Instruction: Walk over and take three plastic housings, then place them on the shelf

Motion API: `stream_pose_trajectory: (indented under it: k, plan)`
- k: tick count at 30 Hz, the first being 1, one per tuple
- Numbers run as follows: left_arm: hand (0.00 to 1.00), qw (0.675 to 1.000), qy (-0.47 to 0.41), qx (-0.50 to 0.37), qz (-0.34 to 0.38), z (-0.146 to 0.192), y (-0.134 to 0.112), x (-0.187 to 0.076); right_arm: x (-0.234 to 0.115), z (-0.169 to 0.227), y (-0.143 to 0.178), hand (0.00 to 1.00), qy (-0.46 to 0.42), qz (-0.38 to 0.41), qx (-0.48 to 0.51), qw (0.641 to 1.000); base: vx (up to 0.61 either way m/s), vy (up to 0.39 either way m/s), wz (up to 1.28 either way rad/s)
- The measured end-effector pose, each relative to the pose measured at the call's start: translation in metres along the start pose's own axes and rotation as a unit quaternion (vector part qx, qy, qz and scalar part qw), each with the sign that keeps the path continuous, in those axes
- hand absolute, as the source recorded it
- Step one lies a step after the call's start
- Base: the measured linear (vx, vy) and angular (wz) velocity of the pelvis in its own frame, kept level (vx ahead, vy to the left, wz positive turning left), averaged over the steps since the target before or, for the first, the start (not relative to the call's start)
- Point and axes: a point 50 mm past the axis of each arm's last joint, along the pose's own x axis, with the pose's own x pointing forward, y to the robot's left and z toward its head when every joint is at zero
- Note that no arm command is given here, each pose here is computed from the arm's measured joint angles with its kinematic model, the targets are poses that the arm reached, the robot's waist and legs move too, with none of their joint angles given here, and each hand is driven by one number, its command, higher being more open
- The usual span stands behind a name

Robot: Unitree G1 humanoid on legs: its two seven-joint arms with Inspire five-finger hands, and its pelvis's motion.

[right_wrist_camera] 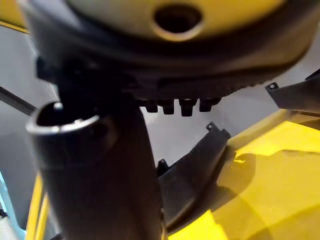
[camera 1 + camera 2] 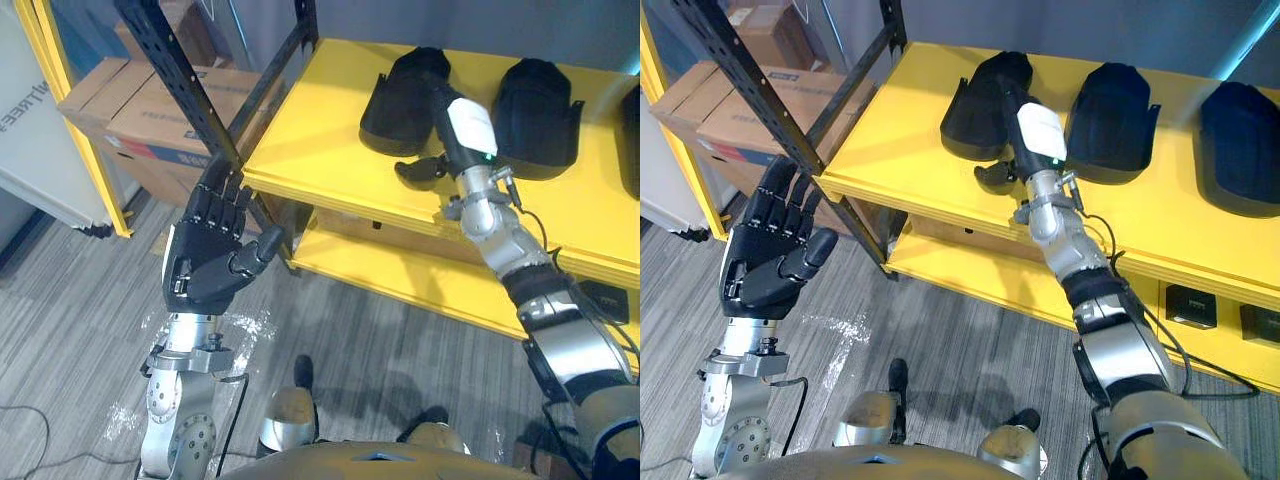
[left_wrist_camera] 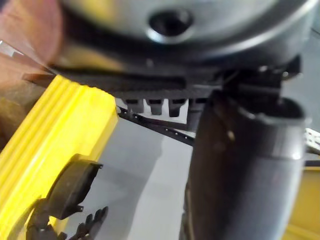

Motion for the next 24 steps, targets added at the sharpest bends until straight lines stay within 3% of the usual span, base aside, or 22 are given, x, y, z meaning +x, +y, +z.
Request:
stream_pose_trajectory:
  k: [6, 9, 12, 16, 17, 19, 22, 24]
  plan:
    - [1.00, 0.994, 0.022, 0.094, 0.048, -0.004, 0.008, -0.003, -0.039, 0.033, 0.006, 1.00, -0.051, -0.035, 0.081, 0.995, 0.03, -0.006, -0.17]
    - [1.00, 0.986, 0.029, 0.128, 0.102, -0.006, 0.018, -0.007, -0.071, 0.043, -0.003, 1.00, -0.055, -0.081, 0.132, 0.986, 0.03, -0.009, -0.32]
    - [1.00, 0.966, 0.019, 0.166, 0.200, -0.001, 0.035, -0.014, -0.109, 0.033, -0.017, 1.00, -0.010, -0.159, 0.121, 0.980, 0.04, -0.003, -0.25]
    - [1.00, 0.896, 0.008, 0.253, 0.365, 0.001, 0.065, -0.038, -0.156, 0.004, -0.036, 1.00, 0.097, -0.257, 0.110, 0.955, 0.02, 0.007, -0.33]
    - [1.00, 0.861, 0.023, 0.310, 0.402, 0.000, 0.074, -0.053, -0.180, -0.009, -0.037, 1.00, 0.156, -0.275, 0.106, 0.943, 0.04, 0.010, -0.25]
    - [1.00, 0.836, 0.046, 0.347, 0.423, -0.004, 0.080, -0.068, -0.206, -0.018, -0.031, 1.00, 0.217, -0.281, 0.106, 0.929, 0.06, 0.003, -0.19]
    - [1.00, 0.807, 0.117, 0.368, 0.447, -0.024, 0.087, -0.101, -0.265, -0.034, -0.004, 1.00, 0.366, -0.282, 0.141, 0.876, 0.06, -0.006, -0.19]
    - [1.00, 0.783, 0.206, 0.363, 0.461, -0.054, 0.088, -0.133, -0.310, -0.039, 0.028, 1.00, 0.476, -0.247, 0.150, 0.830, 0.04, 0.001, -0.16]
